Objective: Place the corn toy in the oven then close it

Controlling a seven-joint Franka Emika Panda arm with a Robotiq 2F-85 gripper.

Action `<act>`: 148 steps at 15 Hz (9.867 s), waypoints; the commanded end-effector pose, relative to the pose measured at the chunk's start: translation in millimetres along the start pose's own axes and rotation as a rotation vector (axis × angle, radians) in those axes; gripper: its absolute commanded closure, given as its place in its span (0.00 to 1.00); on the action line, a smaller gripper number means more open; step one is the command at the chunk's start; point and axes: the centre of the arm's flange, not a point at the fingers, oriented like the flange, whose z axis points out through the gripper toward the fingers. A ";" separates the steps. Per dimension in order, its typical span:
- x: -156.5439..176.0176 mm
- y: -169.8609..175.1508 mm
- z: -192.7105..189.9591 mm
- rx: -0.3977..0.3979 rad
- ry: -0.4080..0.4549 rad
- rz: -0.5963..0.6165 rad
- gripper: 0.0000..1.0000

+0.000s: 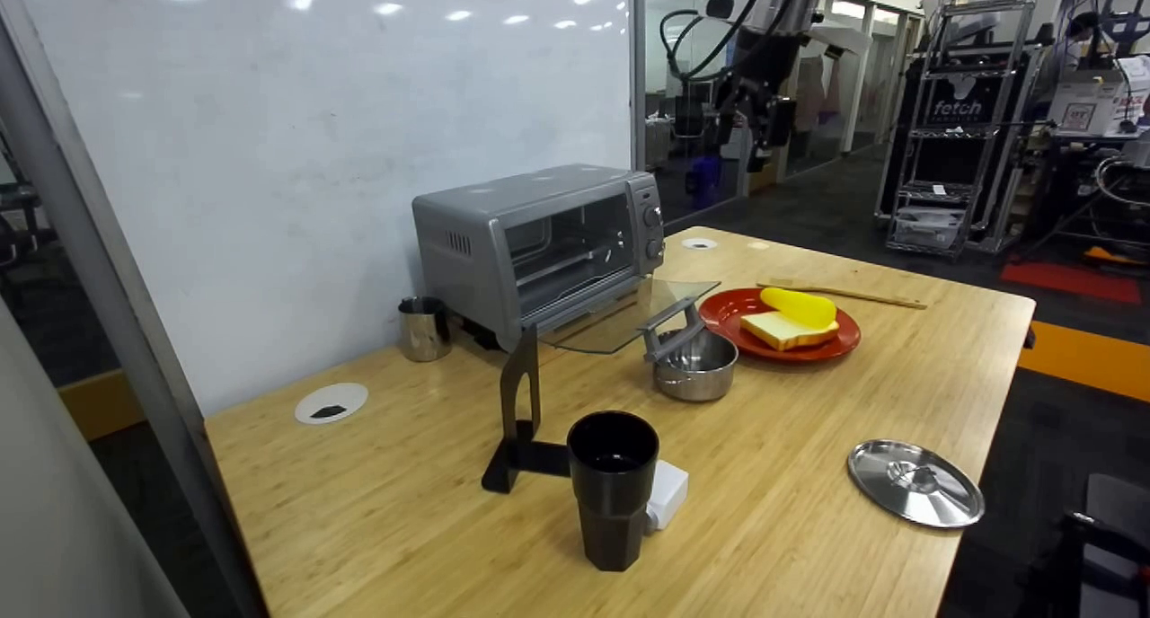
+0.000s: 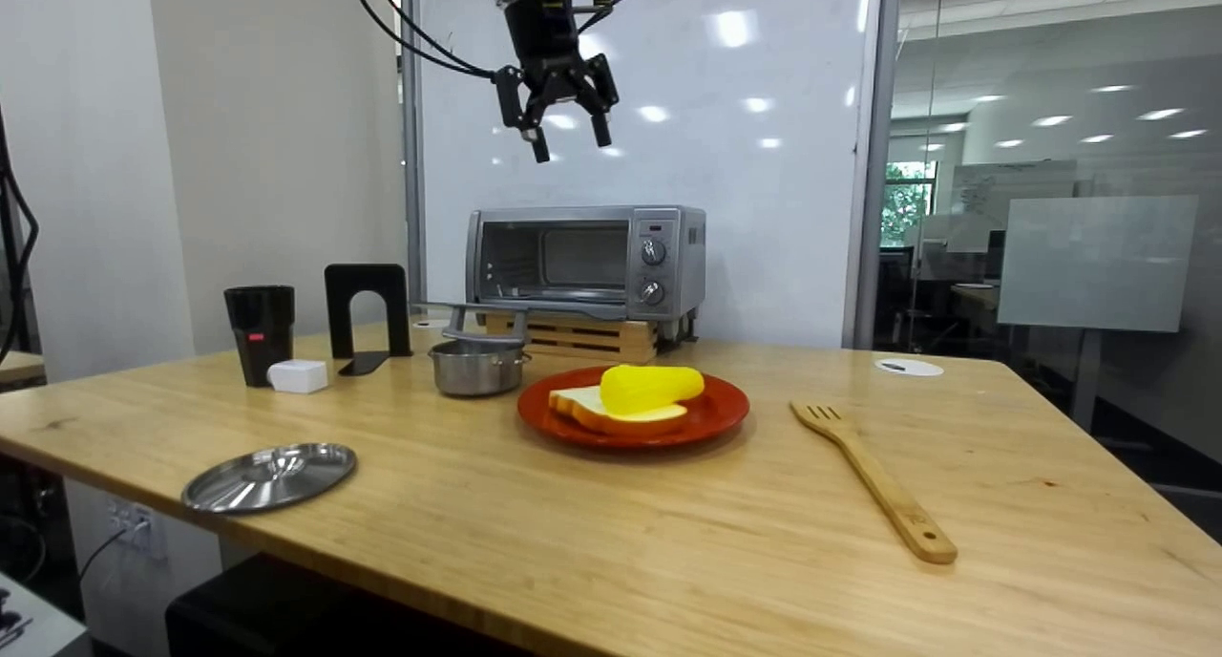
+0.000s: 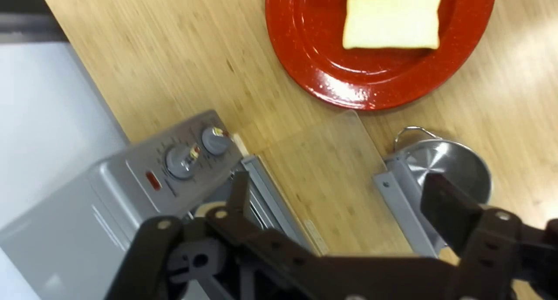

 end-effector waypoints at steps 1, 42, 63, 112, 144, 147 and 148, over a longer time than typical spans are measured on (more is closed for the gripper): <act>-33.5 5.4 29.7 -0.050 -0.017 0.201 0.00; -114.4 -45.6 256.0 0.059 -0.170 1.176 0.00; -14.4 -52.1 149.0 -0.013 -0.093 0.737 0.91; 146.1 -75.0 201.7 -0.956 -0.114 -0.440 0.91; 165.7 -52.4 244.5 -0.956 -0.079 -0.478 0.91; 166.8 -51.9 245.7 -0.959 -0.077 -0.488 0.91; 166.9 -51.7 246.3 -0.961 -0.077 -0.491 0.91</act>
